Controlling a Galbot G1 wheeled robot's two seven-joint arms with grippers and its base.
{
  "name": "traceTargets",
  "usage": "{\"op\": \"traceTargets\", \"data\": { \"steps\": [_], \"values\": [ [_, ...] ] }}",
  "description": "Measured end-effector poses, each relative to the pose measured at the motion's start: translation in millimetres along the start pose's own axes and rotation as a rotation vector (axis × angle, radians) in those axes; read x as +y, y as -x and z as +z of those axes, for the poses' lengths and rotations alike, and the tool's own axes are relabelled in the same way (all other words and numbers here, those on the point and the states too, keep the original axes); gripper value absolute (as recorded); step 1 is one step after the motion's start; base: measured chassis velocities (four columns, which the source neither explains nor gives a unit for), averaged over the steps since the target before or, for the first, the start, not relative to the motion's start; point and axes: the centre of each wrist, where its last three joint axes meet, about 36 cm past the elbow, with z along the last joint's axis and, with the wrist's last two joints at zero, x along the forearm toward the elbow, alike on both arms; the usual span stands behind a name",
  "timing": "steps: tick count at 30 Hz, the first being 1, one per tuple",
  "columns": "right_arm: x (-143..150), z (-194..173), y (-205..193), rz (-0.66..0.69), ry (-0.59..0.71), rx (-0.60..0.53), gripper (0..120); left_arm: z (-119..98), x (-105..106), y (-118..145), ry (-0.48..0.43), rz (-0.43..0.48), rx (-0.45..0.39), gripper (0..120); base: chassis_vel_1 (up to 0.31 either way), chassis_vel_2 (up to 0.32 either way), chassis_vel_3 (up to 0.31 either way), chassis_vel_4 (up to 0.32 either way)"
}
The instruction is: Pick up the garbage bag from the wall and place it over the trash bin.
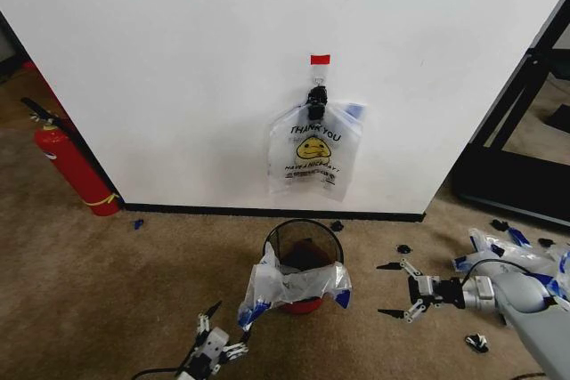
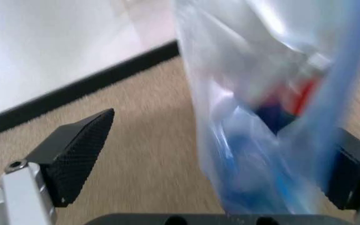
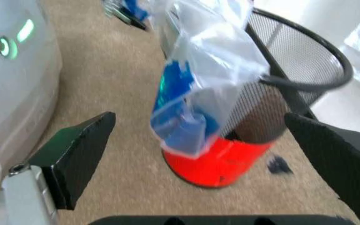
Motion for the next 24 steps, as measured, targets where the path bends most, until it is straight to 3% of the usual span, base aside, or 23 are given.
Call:
{"op": "traceTargets", "data": {
  "steps": [5,11,18,24],
  "values": [
    [11,-1,16,0.041,-0.012,-0.046,100,8,14,21,0.02,-0.026,0.013,100,0.0,0.0,0.0,0.0],
    [24,-2,44,0.127,-0.023,-0.119,100,10,16,-2,0.051,-0.002,0.074,100,0.0,0.0,0.0,0.0],
    [28,-11,68,0.139,-0.061,-0.155,100,-12,0,-36,0.124,-0.065,0.05,100,0.0,0.0,0.0,0.0],
    [26,-38,81,0.09,-0.19,-0.138,100,-45,-9,-52,0.258,-0.163,-0.062,100,0.0,0.0,0.0,0.0]
  ]
}}
